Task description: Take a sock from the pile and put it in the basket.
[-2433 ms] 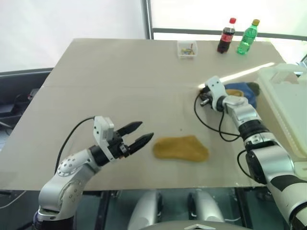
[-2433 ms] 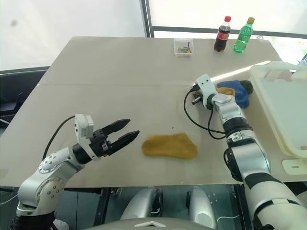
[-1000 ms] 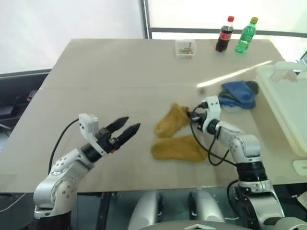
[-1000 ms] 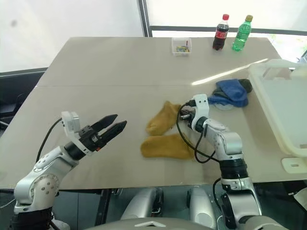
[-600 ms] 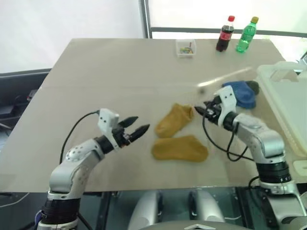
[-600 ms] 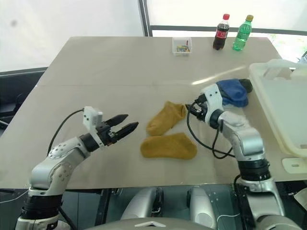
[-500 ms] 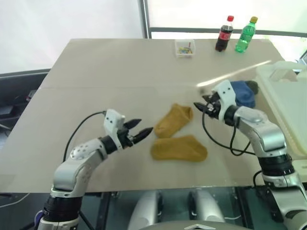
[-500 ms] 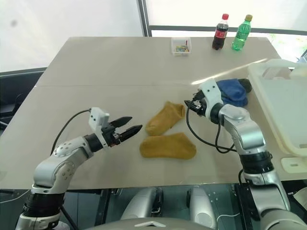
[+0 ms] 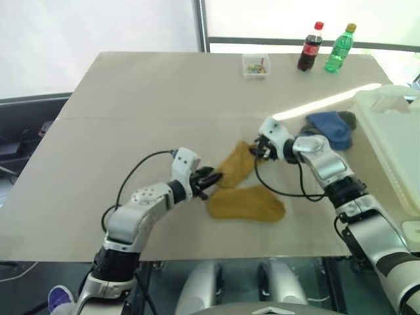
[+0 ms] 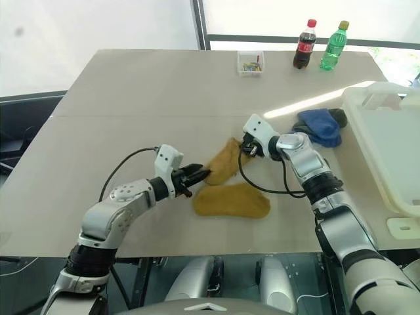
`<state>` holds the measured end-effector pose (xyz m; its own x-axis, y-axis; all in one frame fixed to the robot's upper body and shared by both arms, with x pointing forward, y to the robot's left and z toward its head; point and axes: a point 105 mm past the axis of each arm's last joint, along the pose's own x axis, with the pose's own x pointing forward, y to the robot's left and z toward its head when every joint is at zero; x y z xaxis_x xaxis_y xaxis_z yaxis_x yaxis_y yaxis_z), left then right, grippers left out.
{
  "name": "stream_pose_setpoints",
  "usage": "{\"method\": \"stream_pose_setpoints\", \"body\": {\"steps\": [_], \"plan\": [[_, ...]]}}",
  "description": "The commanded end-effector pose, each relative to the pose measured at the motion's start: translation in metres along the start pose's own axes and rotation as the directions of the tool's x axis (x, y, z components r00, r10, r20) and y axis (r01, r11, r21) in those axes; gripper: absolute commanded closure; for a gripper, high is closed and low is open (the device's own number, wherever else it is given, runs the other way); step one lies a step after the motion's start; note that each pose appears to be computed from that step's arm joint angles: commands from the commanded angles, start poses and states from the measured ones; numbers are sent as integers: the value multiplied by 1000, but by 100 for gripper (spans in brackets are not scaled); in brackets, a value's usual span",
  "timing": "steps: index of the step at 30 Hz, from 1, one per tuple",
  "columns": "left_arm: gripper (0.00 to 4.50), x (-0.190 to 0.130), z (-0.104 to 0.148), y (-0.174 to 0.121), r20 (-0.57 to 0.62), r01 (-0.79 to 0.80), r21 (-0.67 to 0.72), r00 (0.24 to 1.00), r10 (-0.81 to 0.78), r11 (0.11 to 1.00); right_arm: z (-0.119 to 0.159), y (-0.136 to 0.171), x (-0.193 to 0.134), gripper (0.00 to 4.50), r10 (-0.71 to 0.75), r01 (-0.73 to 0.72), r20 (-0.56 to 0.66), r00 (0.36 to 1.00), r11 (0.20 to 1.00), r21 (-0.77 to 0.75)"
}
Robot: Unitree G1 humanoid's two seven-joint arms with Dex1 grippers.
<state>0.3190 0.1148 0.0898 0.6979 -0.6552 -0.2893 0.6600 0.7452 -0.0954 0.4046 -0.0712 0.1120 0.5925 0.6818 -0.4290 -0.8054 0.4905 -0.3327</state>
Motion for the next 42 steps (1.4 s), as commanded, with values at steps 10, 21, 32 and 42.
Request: {"method": "stream_pose_setpoints", "body": {"steps": [10, 21, 32, 42], "plan": [[448, 6, 30, 22, -27, 205, 178, 979, -204, 962, 1, 15, -64, 450, -146, 144, -10, 989, 956, 255], [210, 18, 43, 36, -21, 208, 167, 978, -207, 964, -3, 34, -67, 337, -333, 323, -36, 942, 876, 359], [107, 8, 24, 16, -34, 121, 23, 992, -120, 992, -7, 33, -76, 227, -298, 292, -38, 954, 889, 352], [389, 32, 5, 2, -45, -4, -48, 999, 2, 999, -30, 29, -62, 449, -242, 261, -102, 965, 920, 292]]}}
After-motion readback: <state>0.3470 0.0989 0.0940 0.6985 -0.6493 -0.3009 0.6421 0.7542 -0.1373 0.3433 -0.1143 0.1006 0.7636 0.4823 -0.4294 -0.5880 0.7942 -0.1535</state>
